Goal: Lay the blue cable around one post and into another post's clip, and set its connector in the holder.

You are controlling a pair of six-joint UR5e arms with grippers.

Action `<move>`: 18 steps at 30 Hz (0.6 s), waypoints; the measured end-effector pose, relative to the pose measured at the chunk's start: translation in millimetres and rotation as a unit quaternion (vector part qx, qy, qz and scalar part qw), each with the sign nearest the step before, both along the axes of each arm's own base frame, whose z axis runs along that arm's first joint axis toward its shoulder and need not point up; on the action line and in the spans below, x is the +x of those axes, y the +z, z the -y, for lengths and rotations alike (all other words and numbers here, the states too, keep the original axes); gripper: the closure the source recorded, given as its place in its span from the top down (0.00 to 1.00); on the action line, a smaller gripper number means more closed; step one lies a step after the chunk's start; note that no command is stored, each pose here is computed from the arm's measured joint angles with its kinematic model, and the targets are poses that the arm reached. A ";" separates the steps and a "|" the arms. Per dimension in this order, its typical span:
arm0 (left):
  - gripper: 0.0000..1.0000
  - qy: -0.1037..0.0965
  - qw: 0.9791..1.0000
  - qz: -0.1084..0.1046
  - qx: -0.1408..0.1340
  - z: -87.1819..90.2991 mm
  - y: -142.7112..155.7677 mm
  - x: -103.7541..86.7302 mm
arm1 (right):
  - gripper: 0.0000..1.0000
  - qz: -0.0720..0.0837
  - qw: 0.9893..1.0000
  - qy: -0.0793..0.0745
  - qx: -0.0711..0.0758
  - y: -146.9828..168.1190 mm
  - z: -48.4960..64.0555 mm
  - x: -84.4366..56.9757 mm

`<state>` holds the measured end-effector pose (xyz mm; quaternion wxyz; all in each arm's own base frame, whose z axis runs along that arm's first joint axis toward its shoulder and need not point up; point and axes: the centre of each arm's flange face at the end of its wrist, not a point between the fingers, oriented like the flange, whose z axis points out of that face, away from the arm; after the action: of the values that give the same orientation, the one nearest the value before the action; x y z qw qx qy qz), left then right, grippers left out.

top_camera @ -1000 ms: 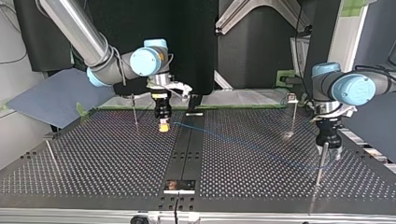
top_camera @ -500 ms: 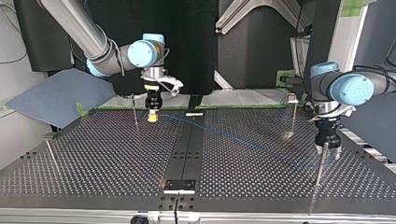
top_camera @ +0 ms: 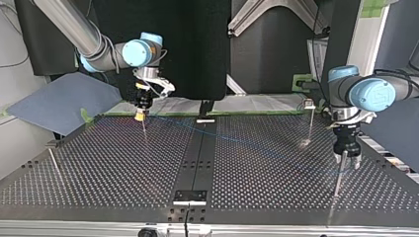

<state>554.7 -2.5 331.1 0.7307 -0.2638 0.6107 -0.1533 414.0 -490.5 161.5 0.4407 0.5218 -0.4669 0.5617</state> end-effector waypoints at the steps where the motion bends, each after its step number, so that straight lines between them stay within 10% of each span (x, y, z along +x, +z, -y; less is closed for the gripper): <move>1: 1.00 0.000 1.000 0.000 0.000 0.0 0.0 0.0 | 0.00 0.004 1.000 0.000 0.001 -2.3 1.3 -4.1; 18: 1.00 -0.001 1.000 -0.003 -0.001 1.4 -0.6 -0.5 | 0.00 0.025 0.999 -0.003 0.020 -61.9 15.2 -80.6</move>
<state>554.2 -3.8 330.5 0.7288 -0.2640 0.6128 -0.1537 333.4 -505.7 99.6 0.4196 0.5154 -0.4904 0.5637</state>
